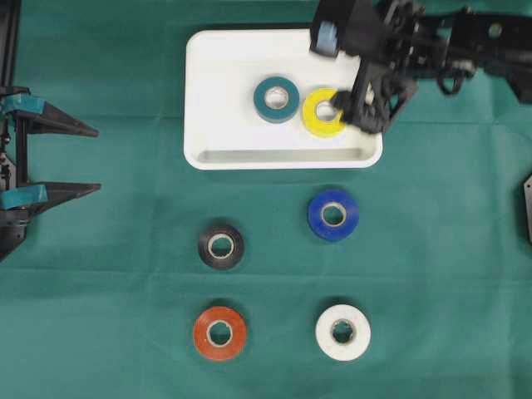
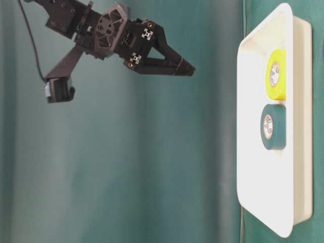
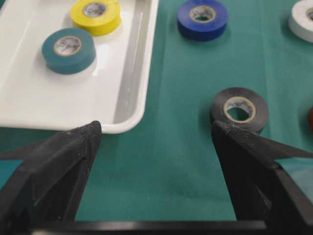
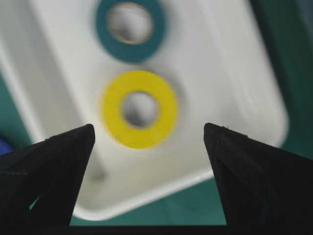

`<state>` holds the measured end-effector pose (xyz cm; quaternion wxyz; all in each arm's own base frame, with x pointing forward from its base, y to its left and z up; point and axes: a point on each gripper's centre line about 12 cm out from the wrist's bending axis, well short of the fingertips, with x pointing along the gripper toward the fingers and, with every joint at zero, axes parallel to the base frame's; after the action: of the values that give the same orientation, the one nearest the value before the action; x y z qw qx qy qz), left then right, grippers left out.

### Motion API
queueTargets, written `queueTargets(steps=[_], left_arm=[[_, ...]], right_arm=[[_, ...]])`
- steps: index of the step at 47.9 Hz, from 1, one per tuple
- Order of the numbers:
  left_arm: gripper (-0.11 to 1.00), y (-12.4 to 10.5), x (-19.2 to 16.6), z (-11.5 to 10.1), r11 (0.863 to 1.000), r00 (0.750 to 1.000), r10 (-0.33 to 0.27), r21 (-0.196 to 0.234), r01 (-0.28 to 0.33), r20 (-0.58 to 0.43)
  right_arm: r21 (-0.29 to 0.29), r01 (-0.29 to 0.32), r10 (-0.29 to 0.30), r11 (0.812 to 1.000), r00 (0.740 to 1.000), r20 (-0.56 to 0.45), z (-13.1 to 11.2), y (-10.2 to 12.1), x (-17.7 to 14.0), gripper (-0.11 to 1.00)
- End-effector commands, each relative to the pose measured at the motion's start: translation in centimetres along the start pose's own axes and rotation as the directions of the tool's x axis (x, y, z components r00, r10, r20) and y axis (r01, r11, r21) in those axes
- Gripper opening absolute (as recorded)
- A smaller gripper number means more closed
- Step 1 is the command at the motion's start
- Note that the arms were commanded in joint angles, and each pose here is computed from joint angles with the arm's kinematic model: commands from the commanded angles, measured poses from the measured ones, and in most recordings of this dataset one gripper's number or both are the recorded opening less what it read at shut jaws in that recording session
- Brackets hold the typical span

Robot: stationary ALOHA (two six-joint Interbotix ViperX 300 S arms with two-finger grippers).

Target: Pick up the tape from a random location and place it into the white case.

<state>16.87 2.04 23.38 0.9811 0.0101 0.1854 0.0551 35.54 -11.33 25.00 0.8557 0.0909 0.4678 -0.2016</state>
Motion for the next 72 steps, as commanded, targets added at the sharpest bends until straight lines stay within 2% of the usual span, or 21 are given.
queueTargets(steps=[1, 11, 21, 32, 45, 56, 72], left_arm=[[0.95, 0.0, 0.1, 0.3, 1.0, 1.0, 0.001, -0.001, -0.001, 0.005], [0.95, 0.0, 0.1, 0.3, 1.0, 1.0, 0.001, -0.001, -0.001, 0.005], [0.95, 0.0, 0.1, 0.3, 1.0, 1.0, 0.001, -0.001, -0.001, 0.005], [0.95, 0.0, 0.1, 0.4, 1.0, 1.0, 0.001, -0.001, -0.001, 0.006], [0.95, 0.0, 0.1, 0.4, 1.0, 1.0, 0.001, -0.001, -0.001, 0.006], [0.95, 0.1, 0.1, 0.4, 1.0, 1.0, 0.003, -0.001, -0.003, 0.006], [0.95, 0.1, 0.1, 0.4, 1.0, 1.0, 0.003, 0.0, -0.003, 0.008]], right_arm=[[-0.026, -0.04, 0.042, 0.999, 0.997, 0.061, 0.9, 1.8, -1.5, 0.87], [-0.06, -0.114, 0.12, 0.992, 0.988, 0.101, 0.7, 5.8, -2.1, 0.87], [-0.087, -0.136, 0.145, 0.987, 0.984, 0.104, 0.3, 7.2, -2.3, 0.87], [-0.085, -0.133, 0.142, 0.987, 0.984, 0.105, 0.3, 6.9, -2.8, 0.87], [-0.079, -0.148, 0.16, 0.986, 0.972, 0.175, -0.1, 6.0, -6.5, 0.87], [-0.08, -0.161, 0.176, 0.984, 0.955, 0.239, -2.1, 4.7, -9.5, 0.87], [-0.085, -0.177, 0.196, 0.981, 0.912, 0.36, -5.6, 2.5, -13.9, 0.87]])
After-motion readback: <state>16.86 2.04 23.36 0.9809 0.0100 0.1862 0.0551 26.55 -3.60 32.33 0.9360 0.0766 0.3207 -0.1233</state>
